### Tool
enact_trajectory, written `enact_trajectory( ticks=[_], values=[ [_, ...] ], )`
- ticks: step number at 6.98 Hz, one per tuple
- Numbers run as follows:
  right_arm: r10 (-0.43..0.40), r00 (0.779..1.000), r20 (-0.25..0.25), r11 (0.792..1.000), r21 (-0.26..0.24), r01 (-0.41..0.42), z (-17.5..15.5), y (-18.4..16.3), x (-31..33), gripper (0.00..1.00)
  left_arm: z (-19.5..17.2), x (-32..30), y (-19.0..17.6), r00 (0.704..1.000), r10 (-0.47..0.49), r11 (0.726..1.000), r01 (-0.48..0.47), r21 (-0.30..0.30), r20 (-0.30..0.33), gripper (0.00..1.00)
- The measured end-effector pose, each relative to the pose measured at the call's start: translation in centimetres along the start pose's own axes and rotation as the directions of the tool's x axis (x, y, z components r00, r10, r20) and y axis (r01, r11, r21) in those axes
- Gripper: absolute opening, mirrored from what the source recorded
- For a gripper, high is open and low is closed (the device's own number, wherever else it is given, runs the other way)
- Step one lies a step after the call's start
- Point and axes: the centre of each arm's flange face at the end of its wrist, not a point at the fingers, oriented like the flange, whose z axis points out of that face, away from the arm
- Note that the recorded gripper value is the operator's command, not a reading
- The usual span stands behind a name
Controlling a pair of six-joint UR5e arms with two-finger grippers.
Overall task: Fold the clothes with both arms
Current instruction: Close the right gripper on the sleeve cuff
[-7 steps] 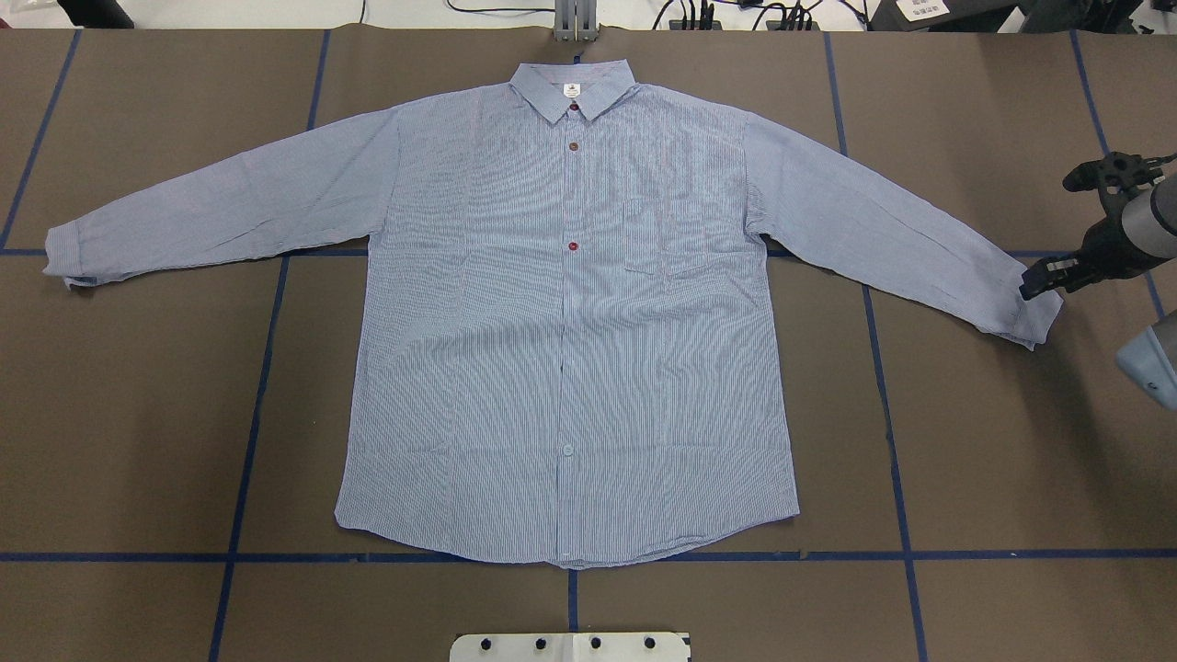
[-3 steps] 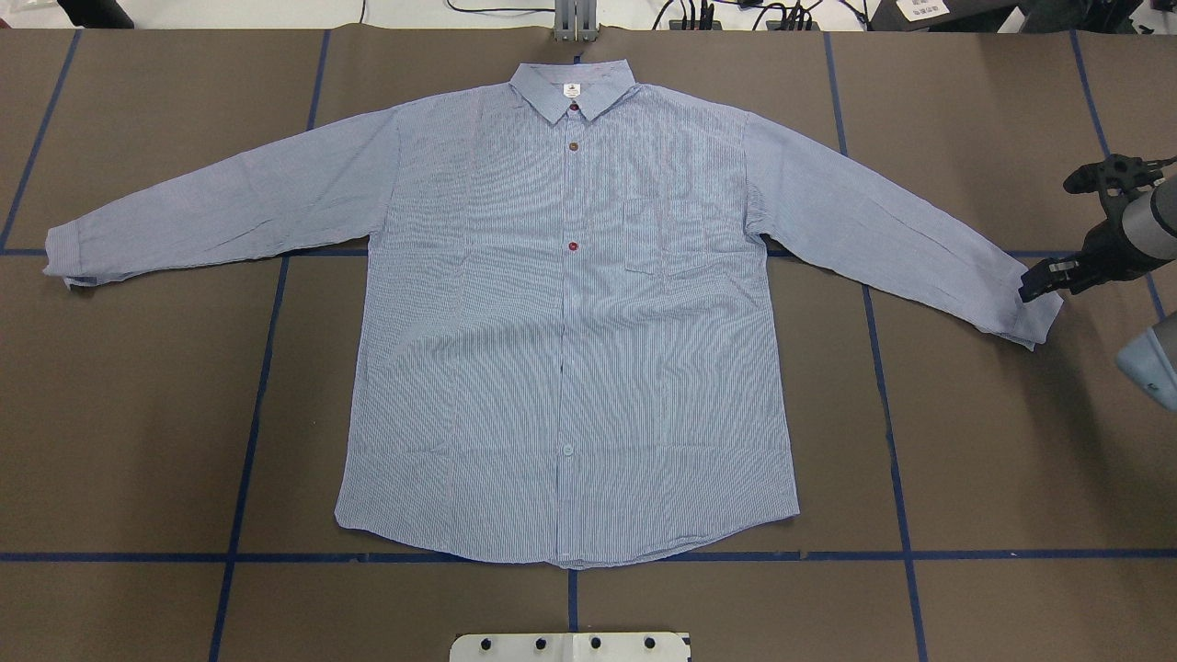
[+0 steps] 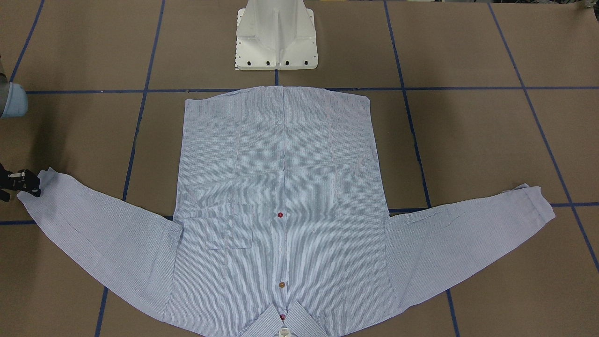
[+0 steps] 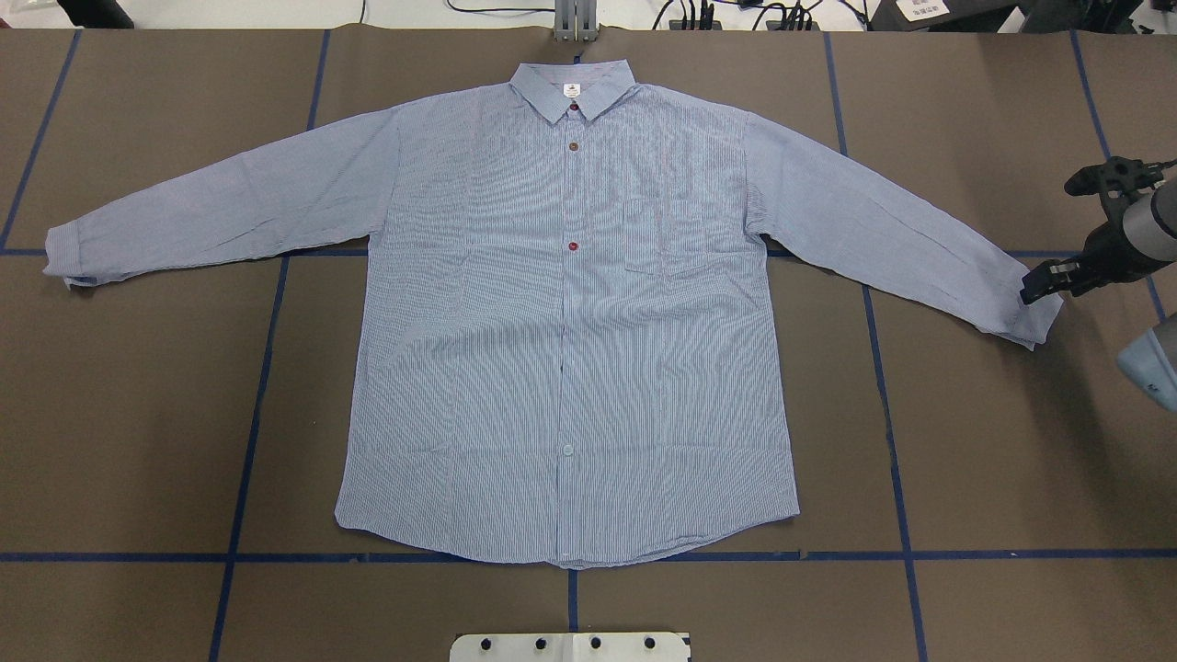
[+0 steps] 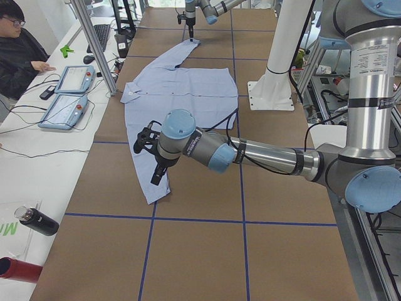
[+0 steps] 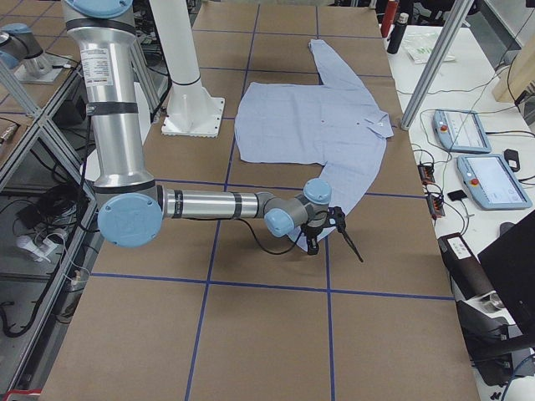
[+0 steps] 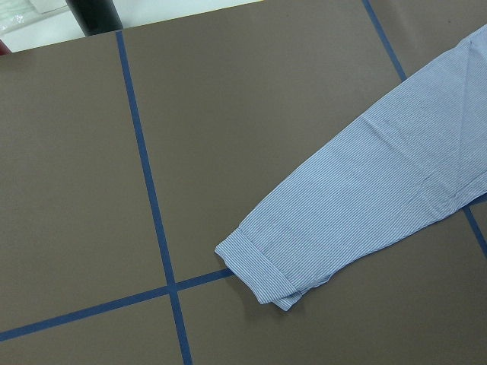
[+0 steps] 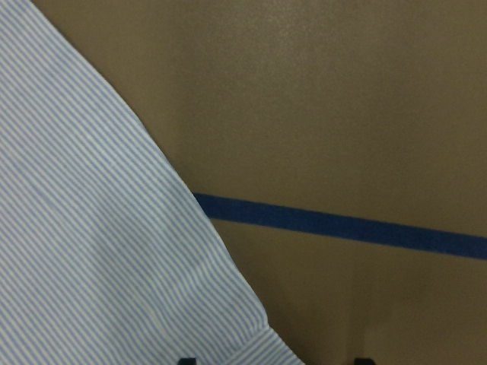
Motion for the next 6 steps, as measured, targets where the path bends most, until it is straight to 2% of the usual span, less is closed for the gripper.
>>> enact_trajectory(
  ticks=[2, 3, 6],
  values=[
    [0.004, 1.0, -0.002, 1.0, -0.005, -0.004, 0.21, 0.1, 0.23, 0.73, -0.01, 0.01, -0.01, 1.0, 0.0, 1.0, 0.0, 0.0, 0.0, 1.0],
    [0.007, 1.0, -0.003, 1.0, -0.009, -0.007, 0.45, 0.15, 0.38, 0.69, -0.03, 0.04, -0.02, 1.0, 0.0, 1.0, 0.0, 0.001, 0.0, 1.0],
    [0.006, 1.0, 0.008, 1.0, -0.016, -0.006, 0.56, 0.11, 0.22, 0.38, -0.06, 0.07, -0.03, 1.0, 0.001, 1.0, -0.001, 0.001, 0.0, 1.0]
  ],
)
